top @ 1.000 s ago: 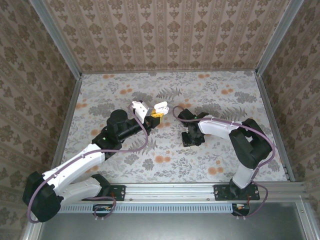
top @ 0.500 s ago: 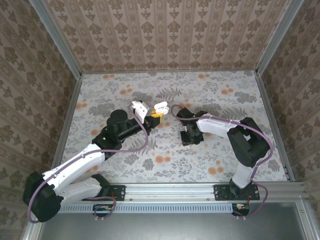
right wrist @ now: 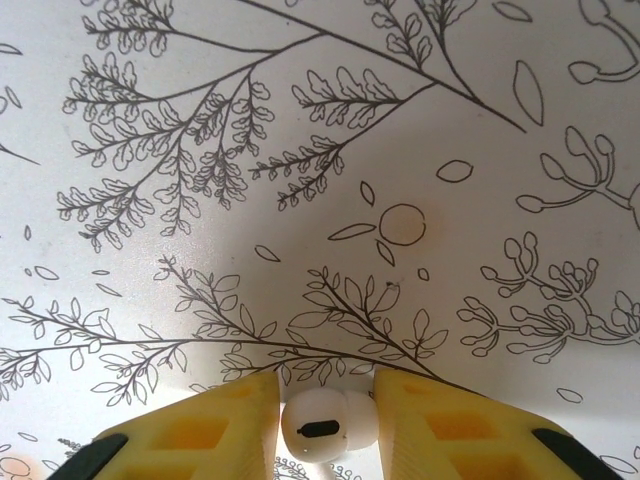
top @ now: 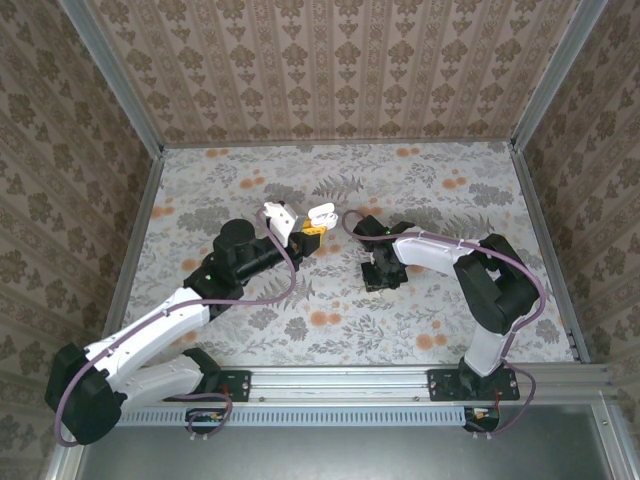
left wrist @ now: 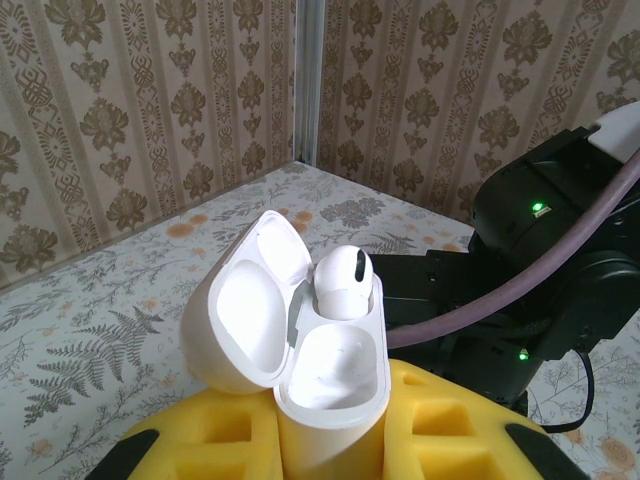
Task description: Insert wireless bluetooth earbuds into charging case
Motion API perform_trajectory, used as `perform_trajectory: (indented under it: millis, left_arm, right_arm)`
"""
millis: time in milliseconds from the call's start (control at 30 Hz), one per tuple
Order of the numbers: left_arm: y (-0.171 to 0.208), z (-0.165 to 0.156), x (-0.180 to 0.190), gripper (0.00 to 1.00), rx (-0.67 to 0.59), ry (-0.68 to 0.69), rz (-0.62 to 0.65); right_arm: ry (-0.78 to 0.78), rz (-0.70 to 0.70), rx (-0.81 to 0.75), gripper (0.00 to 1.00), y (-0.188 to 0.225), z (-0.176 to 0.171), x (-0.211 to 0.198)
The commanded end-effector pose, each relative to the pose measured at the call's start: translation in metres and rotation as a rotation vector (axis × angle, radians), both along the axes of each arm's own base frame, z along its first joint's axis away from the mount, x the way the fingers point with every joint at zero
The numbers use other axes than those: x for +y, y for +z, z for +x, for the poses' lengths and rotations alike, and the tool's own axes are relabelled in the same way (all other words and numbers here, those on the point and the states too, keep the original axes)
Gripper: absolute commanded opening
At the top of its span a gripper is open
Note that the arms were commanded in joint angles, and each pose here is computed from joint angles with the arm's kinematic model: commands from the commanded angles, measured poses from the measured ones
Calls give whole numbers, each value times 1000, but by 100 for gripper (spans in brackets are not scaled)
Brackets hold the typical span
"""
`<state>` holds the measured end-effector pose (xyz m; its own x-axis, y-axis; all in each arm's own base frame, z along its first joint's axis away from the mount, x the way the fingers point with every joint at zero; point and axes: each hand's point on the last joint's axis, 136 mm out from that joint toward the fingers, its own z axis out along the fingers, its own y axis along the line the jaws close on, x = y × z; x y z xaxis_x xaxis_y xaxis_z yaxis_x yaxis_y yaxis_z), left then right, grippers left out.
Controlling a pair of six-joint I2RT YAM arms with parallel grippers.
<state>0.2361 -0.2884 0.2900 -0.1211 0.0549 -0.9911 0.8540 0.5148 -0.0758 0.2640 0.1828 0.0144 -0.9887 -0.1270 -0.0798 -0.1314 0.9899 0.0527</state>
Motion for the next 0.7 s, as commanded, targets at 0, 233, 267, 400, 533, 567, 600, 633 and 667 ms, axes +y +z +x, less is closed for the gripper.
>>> perform_trajectory:
  millis: [0, 233, 267, 400, 533, 567, 600, 633, 667]
  left_arm:
    - [16, -5, 0, 17, -30, -12, -38]
    - [18, -6, 1, 17, -33, -12, -42]
    - [17, -5, 1, 17, -31, -12, -41]
    - [17, -6, 1, 17, -30, -10, -41]
    - [12, -3, 1, 17, -21, -4, -32]
    - [10, -3, 0, 17, -17, -4, -29]
    - [9, -2, -1, 17, -14, -5, -28]
    - [6, -1, -2, 17, -7, -4, -26]
    - [4, 0, -3, 17, -1, -5, -25]
  right_arm:
    - [-13, -22, 17, 36, 3, -5, -7]
    - [-17, -22, 21, 32, -2, -7, -8]
    - [-16, -27, 25, 32, -3, -8, -9]
    - [-26, -27, 16, 30, -3, -7, -9]
    - [-40, -9, -46, 28, 11, 0, -10]
    - [-40, -3, -67, 28, 16, 2, -10]
    - [-46, 7, -90, 28, 22, 4, -10]
    - [-49, 17, -118, 28, 29, 6, -10]
    - [-51, 31, -146, 28, 36, 9, -10]
